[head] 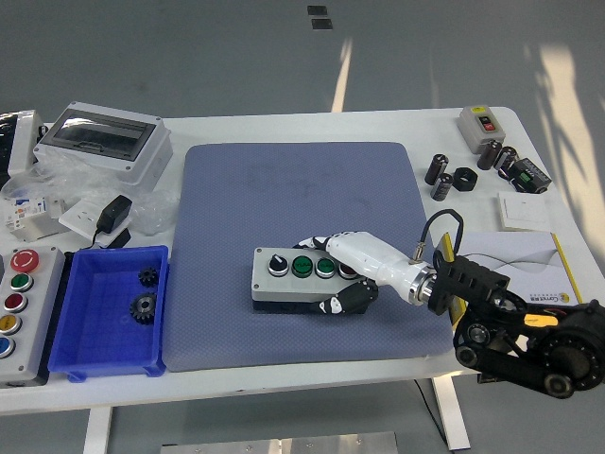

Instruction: Pick up the button,place it on the desk,press the button,press the button

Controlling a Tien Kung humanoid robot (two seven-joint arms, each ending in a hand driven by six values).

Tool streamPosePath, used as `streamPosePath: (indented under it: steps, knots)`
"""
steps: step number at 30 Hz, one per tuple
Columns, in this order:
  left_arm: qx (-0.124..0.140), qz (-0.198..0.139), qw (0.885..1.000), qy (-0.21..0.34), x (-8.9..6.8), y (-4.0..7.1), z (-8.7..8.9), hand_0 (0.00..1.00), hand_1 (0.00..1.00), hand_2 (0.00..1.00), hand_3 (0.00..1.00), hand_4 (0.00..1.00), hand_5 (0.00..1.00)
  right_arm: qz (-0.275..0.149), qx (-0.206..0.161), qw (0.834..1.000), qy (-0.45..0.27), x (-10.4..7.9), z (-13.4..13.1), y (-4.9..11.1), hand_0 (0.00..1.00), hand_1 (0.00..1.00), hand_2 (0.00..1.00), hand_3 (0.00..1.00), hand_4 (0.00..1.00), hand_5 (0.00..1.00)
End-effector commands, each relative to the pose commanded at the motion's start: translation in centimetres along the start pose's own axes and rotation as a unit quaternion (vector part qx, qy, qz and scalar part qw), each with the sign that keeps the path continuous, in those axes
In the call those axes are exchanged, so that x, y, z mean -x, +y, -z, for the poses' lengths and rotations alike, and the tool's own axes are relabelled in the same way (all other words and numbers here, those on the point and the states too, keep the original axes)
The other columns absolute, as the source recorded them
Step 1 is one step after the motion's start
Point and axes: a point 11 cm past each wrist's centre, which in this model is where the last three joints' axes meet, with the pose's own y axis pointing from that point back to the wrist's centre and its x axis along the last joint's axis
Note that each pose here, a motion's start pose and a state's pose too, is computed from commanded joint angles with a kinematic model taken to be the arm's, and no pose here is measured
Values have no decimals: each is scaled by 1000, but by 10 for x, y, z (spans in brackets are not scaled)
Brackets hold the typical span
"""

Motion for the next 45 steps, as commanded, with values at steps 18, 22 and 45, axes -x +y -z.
streamPosePath:
  steps: [18, 22, 45]
  knots:
    - [-1, 1, 1000, 0, 1, 0, 1, 624, 580, 559, 615, 643, 215, 1, 9, 999, -38, -1, -5, 1, 880, 861, 847, 889, 321, 2]
    - [-1, 1, 1000, -1, 1, 0, 1, 625, 581, 559, 615, 641, 213, 3, 13, 999, -53, -3, -5, 3, 882, 863, 850, 893, 348, 2]
    - [-2, 2, 1000, -4, 2, 0, 3, 625, 580, 557, 613, 636, 209, 1, 19, 997, -78, -11, -8, 9, 895, 873, 866, 915, 395, 2]
